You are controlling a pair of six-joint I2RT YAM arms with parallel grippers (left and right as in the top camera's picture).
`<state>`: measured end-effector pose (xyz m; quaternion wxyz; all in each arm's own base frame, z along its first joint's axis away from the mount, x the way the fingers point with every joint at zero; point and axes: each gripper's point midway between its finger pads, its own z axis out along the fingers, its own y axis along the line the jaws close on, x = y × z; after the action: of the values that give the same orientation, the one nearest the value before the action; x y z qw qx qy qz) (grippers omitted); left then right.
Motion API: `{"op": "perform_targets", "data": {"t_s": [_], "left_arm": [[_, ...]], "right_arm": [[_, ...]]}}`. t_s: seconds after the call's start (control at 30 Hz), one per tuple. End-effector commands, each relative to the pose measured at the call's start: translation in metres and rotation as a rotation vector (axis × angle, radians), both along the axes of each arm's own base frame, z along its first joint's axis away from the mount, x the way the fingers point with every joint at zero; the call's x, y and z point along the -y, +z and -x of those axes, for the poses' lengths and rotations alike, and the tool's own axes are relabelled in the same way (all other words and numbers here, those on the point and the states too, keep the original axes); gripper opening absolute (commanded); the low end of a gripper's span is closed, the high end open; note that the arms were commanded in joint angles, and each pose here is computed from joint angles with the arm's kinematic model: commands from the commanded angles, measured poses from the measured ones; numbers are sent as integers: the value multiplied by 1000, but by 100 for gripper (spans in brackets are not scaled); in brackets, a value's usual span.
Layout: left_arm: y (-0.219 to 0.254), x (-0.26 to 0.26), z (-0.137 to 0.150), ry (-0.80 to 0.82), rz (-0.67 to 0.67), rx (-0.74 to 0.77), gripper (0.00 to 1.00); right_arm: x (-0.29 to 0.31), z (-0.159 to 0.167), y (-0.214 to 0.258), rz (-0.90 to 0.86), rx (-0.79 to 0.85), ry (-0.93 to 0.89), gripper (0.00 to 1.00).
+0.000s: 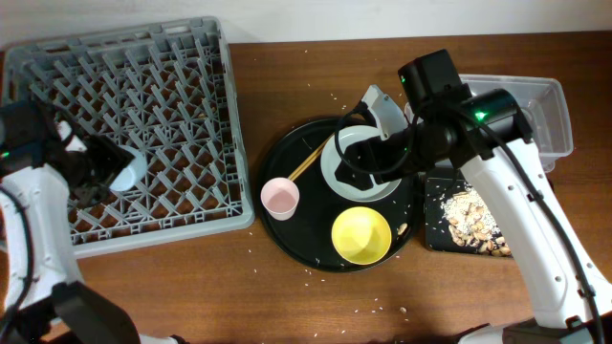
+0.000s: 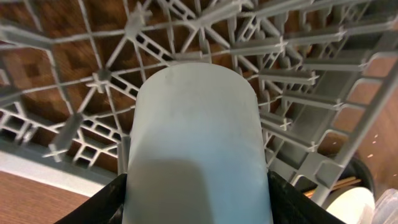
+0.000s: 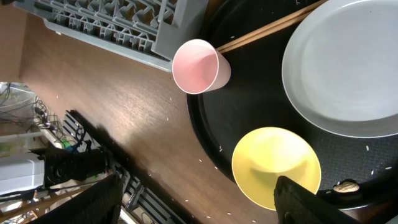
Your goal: Sort waste into correct bins and load items into the dishwasher rack
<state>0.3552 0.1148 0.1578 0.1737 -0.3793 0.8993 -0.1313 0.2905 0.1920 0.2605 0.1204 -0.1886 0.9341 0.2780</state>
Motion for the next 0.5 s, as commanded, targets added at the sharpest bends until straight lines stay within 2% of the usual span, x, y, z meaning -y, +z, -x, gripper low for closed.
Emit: {"op": "perform_targets", "data": {"t_s": [0.0, 0.07, 0.1, 0.13, 0.17, 0.27, 0.33, 0.4, 0.43, 0.47], "left_arm": [[-21, -5, 6, 68, 9, -82, 50], [-24, -13, 9, 98, -30, -106, 61], [-25, -13, 10, 98, -29, -112, 80], [-25, -12, 10, 97, -28, -112, 87], [-25, -9, 10, 92, -12, -112, 97], [-16, -3, 11, 69, 17, -108, 98], [13, 12, 4, -59, -27, -49, 95], [71, 42, 0, -252, -146, 110, 95], [101, 66, 10, -408, -230, 208, 95], [113, 83, 16, -499, -256, 248, 95]], "right_arm": [[1, -1, 1, 8, 6, -5, 79], [1, -1, 1, 8, 6, -6, 79], [1, -1, 1, 8, 6, -5, 79], [1, -1, 1, 8, 6, -5, 79], [1, -1, 1, 8, 6, -5, 79], [1, 0, 1, 7, 0, -11, 79], [-15, 3, -7, 19, -5, 22, 79], [-34, -6, -49, 130, -40, -53, 74], [-54, -1, -85, 154, -105, -42, 69], [-68, 4, -116, 174, -152, -39, 67]]}}
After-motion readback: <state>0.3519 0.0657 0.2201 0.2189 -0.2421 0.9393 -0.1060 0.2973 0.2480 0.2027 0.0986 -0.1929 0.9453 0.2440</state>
